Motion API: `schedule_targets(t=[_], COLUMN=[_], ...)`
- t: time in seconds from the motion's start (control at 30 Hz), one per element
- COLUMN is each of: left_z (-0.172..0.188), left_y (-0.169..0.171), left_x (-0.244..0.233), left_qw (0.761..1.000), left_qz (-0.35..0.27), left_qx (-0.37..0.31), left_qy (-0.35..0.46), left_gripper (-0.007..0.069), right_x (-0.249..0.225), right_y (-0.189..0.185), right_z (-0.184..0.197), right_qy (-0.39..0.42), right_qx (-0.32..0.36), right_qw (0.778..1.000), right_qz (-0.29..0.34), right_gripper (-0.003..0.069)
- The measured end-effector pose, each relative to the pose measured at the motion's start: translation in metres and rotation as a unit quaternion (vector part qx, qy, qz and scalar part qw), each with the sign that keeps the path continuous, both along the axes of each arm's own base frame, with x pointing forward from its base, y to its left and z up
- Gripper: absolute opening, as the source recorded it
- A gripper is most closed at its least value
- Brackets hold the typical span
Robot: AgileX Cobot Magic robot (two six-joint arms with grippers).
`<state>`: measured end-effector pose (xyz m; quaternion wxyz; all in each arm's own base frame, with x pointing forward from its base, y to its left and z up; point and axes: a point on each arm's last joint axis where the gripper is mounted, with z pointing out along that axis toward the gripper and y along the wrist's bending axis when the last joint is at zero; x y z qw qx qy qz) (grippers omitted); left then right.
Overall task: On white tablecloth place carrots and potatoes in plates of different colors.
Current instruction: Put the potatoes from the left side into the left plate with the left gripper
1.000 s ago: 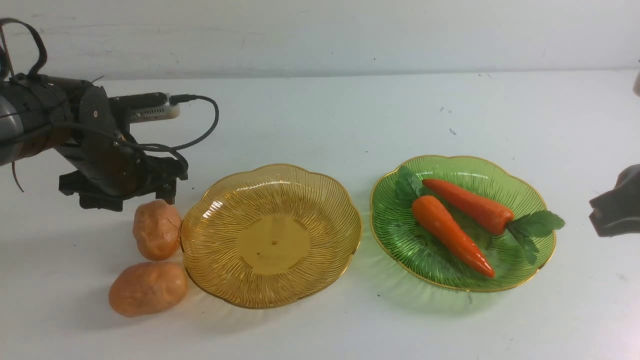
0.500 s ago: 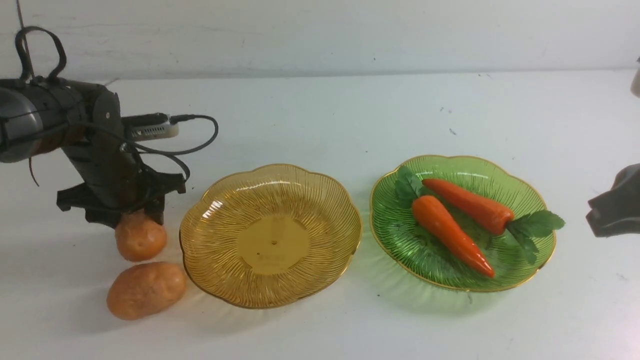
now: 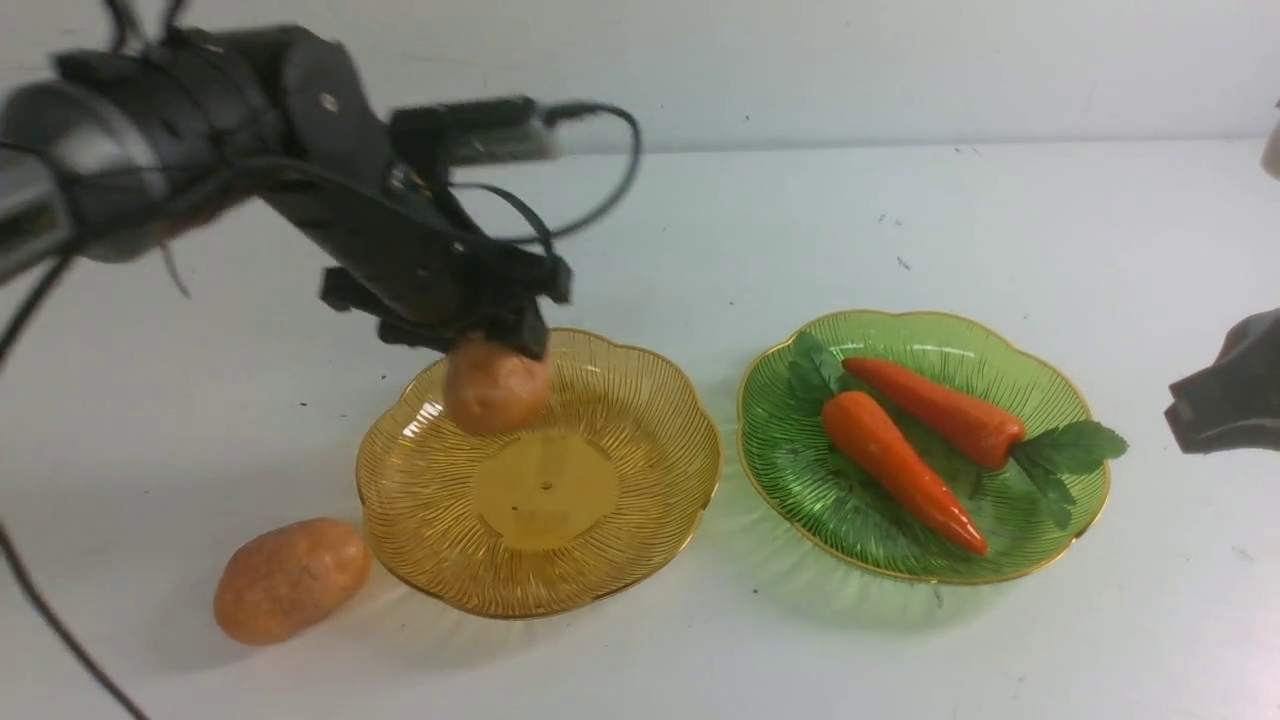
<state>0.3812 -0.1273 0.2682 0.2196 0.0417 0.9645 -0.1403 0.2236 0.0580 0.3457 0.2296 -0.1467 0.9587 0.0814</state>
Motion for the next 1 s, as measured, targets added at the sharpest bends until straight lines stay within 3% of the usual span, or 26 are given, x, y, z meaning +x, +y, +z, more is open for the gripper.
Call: schedule_targets(t=[0.13,0.27,0.4,0.47,0.53,0.57,0.6,0.63,0.7,0.73,0.83,1.0], left_z=[-0.029,-0.028,-0.014,0.019,0.034,0.054,0.055,0.067,0.069,0.069,0.056,0.037], left_y=[-0.028,-0.028,-0.026,-0.024,-0.02,-0.013,-0.013,-0.002,0.014,0.023,0.05,0.082], left_x=[0.001,0.002,-0.001,-0.01,-0.016,-0.025,-0.025,-0.034,-0.046,-0.055,-0.084,-0.131], left_qw=[0.997,0.996,0.996,0.995,0.994,0.99,0.989,0.983,0.976,0.974,0.974,0.98], left_qz=[-0.062,-0.067,-0.07,-0.077,-0.084,-0.101,-0.101,-0.111,-0.121,-0.122,-0.112,-0.078], left_qx=[0.044,0.056,0.059,0.06,0.071,0.102,0.106,0.147,0.182,0.189,0.191,0.162], left_qy=[0.009,-0.004,-0.006,-0.002,0.011,0.017,0.018,0.007,0.008,0.013,0.05,0.087], left_gripper=[0.0454,0.0599,0.0672,0.0679,0.0652,0.0553,0.0553,0.0344,0.0124,0.0063,0.001,0.0015], right_x=[0.001,0.001,0.001,0.001,0.001,0.001,0.001,0.001,0.001,0.0,-0.001,-0.002], right_y=[0.0,0.0,0.0,0.0,0.0,0.0,0.0,0.0,0.0,0.0,0.0,0.0], right_z=[0.0,0.0,0.0,0.0,0.0,0.0,0.0,0.0,0.0,0.0,-0.001,-0.001], right_qy=[-0.004,-0.004,-0.004,-0.004,-0.005,-0.004,-0.004,-0.004,-0.005,-0.002,0.004,0.007], right_qx=[0.001,0.001,0.001,0.001,0.001,0.0,0.0,0.0,-0.001,-0.002,-0.005,-0.002], right_qw=[1.0,1.0,1.0,1.0,1.0,1.0,1.0,1.0,1.0,1.0,1.0,1.0], right_qz=[-0.001,-0.001,0.0,0.0,0.0,0.0,0.0,0.001,0.002,0.005,0.008,0.011], right_gripper=[-0.0015,-0.0015,-0.0015,-0.0015,-0.0015,-0.0015,-0.0015,-0.0015,-0.0015,-0.0015,-0.0015,-0.0015])
